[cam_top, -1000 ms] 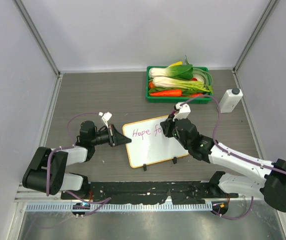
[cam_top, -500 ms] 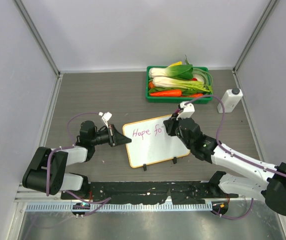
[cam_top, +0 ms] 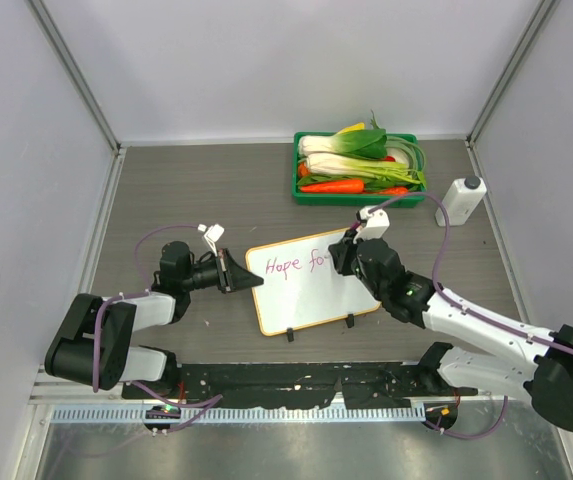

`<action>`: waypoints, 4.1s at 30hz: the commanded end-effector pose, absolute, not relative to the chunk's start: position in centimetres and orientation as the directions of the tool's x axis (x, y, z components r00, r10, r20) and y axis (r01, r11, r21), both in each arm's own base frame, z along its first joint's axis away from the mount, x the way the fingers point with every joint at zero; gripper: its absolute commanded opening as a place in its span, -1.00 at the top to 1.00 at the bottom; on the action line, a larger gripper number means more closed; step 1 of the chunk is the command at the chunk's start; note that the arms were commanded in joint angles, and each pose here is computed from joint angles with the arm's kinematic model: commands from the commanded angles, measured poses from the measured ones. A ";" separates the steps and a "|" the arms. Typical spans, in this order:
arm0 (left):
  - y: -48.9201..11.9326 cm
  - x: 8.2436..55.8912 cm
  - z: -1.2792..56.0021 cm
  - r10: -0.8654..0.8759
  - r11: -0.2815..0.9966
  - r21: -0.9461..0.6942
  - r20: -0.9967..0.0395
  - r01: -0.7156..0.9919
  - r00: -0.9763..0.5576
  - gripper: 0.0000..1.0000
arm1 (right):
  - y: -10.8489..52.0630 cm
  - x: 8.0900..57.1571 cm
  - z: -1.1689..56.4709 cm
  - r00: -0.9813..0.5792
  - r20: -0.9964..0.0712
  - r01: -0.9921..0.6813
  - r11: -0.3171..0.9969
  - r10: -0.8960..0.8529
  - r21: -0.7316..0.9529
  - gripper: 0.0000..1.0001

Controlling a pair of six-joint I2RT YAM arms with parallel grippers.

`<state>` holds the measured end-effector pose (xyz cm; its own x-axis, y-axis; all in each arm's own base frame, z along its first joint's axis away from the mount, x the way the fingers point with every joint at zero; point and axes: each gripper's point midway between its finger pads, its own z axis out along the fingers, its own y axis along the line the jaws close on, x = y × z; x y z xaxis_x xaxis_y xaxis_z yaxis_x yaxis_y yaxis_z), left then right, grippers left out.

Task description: Write a sentence on the whiteboard

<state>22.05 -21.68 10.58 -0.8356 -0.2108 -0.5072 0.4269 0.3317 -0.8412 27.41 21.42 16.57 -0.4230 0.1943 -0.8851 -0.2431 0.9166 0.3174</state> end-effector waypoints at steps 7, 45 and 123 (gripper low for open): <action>-21.1 23.2 9.2 -0.238 0.407 -0.825 -0.510 0.392 -0.827 1.00 | 20.3 26.3 14.8 -0.460 -0.872 -0.233 0.925 0.167 0.300 0.97; -21.2 23.1 9.2 -0.237 0.405 -0.826 -0.510 0.393 -0.827 1.00 | 21.1 28.8 18.8 -0.346 -0.911 -0.225 0.922 0.226 0.315 0.97; -21.2 23.3 9.1 -0.240 0.405 -0.827 -0.507 0.389 -0.828 1.00 | 15.9 25.1 23.1 -0.241 -0.894 -0.201 0.882 0.378 0.427 0.97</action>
<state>22.08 -21.71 10.56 -0.8364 -0.2092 -0.5067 0.4272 0.3304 -0.8416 24.88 16.64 22.13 -0.2724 0.3671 -0.8894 -0.2260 0.8741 0.4300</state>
